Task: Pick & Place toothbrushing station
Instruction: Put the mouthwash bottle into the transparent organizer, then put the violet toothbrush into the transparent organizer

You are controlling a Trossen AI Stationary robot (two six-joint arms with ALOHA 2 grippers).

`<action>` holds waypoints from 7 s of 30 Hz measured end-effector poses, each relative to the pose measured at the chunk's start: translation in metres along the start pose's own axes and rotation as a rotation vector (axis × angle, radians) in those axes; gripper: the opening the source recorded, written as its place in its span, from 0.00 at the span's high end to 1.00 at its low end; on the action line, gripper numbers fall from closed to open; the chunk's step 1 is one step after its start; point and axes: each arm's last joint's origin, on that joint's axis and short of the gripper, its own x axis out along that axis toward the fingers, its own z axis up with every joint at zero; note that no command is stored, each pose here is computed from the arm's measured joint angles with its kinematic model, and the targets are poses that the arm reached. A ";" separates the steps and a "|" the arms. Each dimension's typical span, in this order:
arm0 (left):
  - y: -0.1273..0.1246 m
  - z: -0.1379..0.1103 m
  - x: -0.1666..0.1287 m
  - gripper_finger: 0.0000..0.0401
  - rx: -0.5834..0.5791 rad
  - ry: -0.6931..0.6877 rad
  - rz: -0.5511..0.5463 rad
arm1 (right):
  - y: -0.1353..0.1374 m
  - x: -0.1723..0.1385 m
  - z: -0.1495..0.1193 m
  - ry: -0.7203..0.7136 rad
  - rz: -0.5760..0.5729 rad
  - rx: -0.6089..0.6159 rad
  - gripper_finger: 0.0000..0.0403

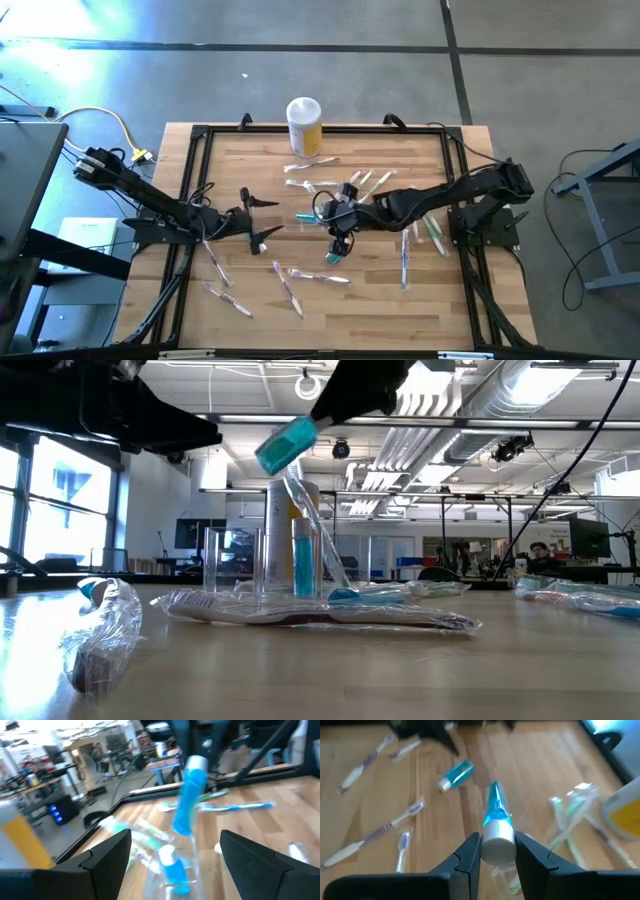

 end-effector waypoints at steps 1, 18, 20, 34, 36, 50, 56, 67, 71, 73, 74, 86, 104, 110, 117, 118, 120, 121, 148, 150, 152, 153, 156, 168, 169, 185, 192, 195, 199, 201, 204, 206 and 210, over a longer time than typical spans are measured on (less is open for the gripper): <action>0.001 0.000 -0.001 0.26 0.003 0.009 0.010 | -0.001 0.004 -0.002 0.020 0.005 0.004 0.78; 0.012 0.002 -0.015 0.26 -0.019 0.097 0.004 | -0.031 0.049 -0.008 0.267 0.028 0.081 0.78; 0.012 0.000 -0.015 0.26 -0.021 0.107 0.003 | -0.033 0.050 -0.010 0.299 0.033 0.096 0.78; 0.012 0.000 -0.015 0.26 -0.029 0.106 0.001 | -0.036 0.072 -0.026 0.407 0.070 0.133 0.78; 0.012 0.001 -0.015 0.26 -0.029 0.105 0.001 | -0.038 0.073 -0.028 0.424 0.070 0.134 0.76; 0.012 -0.002 -0.015 0.26 -0.011 0.129 -0.004 | -0.039 0.080 -0.022 0.357 0.072 0.157 0.65; 0.012 -0.002 -0.015 0.26 -0.010 0.129 -0.005 | -0.039 0.079 -0.019 0.330 0.078 0.160 0.56; 0.011 -0.006 -0.016 0.26 -0.004 0.165 -0.034 | -0.041 0.040 -0.004 0.295 0.093 0.220 0.52; 0.010 -0.006 -0.017 0.26 -0.008 0.160 -0.064 | -0.039 0.019 -0.008 0.377 0.072 0.267 0.55; 0.011 -0.006 -0.018 0.26 0.008 0.175 -0.083 | -0.037 0.008 -0.012 0.431 0.060 0.283 0.56; 0.011 -0.005 -0.018 0.26 0.025 0.197 -0.097 | -0.035 0.005 -0.016 0.476 0.043 0.282 0.57; -0.016 0.039 -0.017 0.26 0.041 0.466 -0.417 | 0.003 -0.012 -0.076 0.744 -0.188 0.216 0.59; -0.056 0.003 -0.037 0.26 -0.618 1.252 -0.383 | 0.041 -0.020 -0.124 0.702 -0.261 0.120 0.59; -0.048 -0.006 -0.054 0.26 -0.945 1.590 0.015 | 0.042 -0.020 -0.124 0.658 -0.283 0.070 0.59; -0.045 -0.009 -0.060 0.26 -1.078 1.679 0.266 | 0.042 -0.019 -0.122 0.626 -0.289 0.041 0.59; -0.044 -0.009 -0.061 0.26 -1.087 1.687 0.298 | 0.042 -0.019 -0.122 0.626 -0.288 0.041 0.59; -0.041 -0.011 -0.063 0.26 -1.083 1.698 0.370 | 0.042 -0.019 -0.122 0.625 -0.288 0.041 0.59; -0.038 -0.012 -0.065 0.26 -1.073 1.699 0.432 | 0.042 -0.019 -0.122 0.625 -0.288 0.041 0.59; -0.023 -0.046 -0.078 0.26 -1.066 1.590 0.689 | 0.049 -0.019 -0.120 0.567 -0.277 0.039 0.59; -0.023 -0.046 -0.078 0.26 -1.056 1.577 0.683 | 0.049 -0.018 -0.120 0.561 -0.279 0.038 0.59; -0.022 -0.046 -0.077 0.26 -1.024 1.559 0.653 | 0.049 -0.018 -0.120 0.556 -0.281 0.038 0.59; -0.022 -0.046 -0.077 0.27 -1.009 1.549 0.636 | 0.049 -0.018 -0.120 0.552 -0.280 0.037 0.59; -0.022 -0.047 -0.076 0.32 -0.989 1.521 0.624 | 0.050 -0.017 -0.119 0.546 -0.269 0.024 0.59; -0.018 -0.048 -0.074 0.81 -0.827 1.410 0.542 | 0.050 -0.017 -0.118 0.532 -0.275 0.019 0.59; -0.017 -0.048 -0.073 0.86 -0.818 1.388 0.547 | 0.050 -0.017 -0.118 0.529 -0.277 0.018 0.59; -0.015 -0.005 -0.060 0.97 -0.644 1.193 0.538 | 0.050 -0.007 -0.133 0.484 -0.252 0.040 0.59; -0.017 0.069 -0.037 0.98 -0.445 0.906 0.363 | 0.050 -0.005 -0.137 0.484 -0.251 0.047 0.59; -0.024 0.093 -0.024 0.98 -0.273 0.734 0.226 | 0.050 -0.005 -0.137 0.484 -0.251 0.048 0.59; -0.030 0.106 -0.008 0.98 -0.090 0.488 0.244 | 0.050 -0.005 -0.137 0.481 -0.252 0.046 0.59; -0.029 0.104 -0.001 0.98 -0.035 0.407 0.306 | 0.050 -0.005 -0.137 0.480 -0.251 0.046 0.59; -0.024 0.095 0.014 0.98 0.001 0.353 0.368 | 0.051 -0.004 -0.139 0.464 -0.244 0.045 0.59; -0.019 0.084 0.026 0.98 -0.016 0.342 0.340 | 0.051 -0.002 -0.142 0.452 -0.244 0.036 0.59; -0.005 0.066 0.047 0.98 -0.081 0.244 0.141 | 0.051 0.000 -0.144 0.437 -0.236 0.022 0.59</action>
